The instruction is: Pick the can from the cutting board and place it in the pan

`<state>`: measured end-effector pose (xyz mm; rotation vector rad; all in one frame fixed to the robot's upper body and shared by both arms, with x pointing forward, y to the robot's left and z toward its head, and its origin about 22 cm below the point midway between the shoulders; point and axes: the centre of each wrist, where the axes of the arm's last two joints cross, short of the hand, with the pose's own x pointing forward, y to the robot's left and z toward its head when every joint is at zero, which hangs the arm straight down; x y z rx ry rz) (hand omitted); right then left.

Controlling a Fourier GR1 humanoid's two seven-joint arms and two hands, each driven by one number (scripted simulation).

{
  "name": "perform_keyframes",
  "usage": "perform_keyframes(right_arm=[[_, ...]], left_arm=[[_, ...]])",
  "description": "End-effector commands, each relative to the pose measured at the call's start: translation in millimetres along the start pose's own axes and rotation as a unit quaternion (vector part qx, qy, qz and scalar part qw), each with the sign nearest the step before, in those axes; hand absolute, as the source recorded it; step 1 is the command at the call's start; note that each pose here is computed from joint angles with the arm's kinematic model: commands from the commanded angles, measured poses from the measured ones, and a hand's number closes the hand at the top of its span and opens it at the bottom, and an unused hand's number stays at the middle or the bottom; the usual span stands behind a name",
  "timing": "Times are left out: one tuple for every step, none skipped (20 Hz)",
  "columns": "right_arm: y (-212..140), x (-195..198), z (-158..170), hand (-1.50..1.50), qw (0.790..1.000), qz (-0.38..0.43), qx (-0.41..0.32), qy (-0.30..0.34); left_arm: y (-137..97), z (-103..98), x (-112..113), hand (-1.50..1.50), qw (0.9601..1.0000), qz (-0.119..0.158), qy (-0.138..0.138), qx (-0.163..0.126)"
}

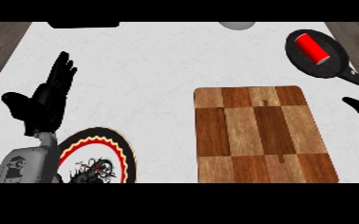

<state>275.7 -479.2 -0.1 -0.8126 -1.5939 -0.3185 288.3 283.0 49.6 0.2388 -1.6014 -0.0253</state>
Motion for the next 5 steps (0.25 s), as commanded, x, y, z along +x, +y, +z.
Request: perform_keyframes(right_arm=[[-1,5,26,-1.5,1.0,-0.003,0.016,0.003],[-6,13,28,-1.5,1.0,0.009,0.022,0.007],[0,21,33,-1.5,1.0,0.017,0.008,0.009],[-14,27,40,-1.5,1.0,0.02,0.01,0.005],[2,41,40,-1.5,0.999,0.031,0.005,0.008]], left_arm=[[1,9,-3,0.0,1.0,0.001,0.0,-0.001],[7,1,1,0.0,1.0,0.006,-0.001,0.007],[4,1,-14,0.0,1.0,-0.003,0.005,-0.001],[1,8,-17,0.0,1.0,-0.004,0.006,-0.002],[-1,-9,12,0.0,1.0,0.003,-0.003,-0.001]])
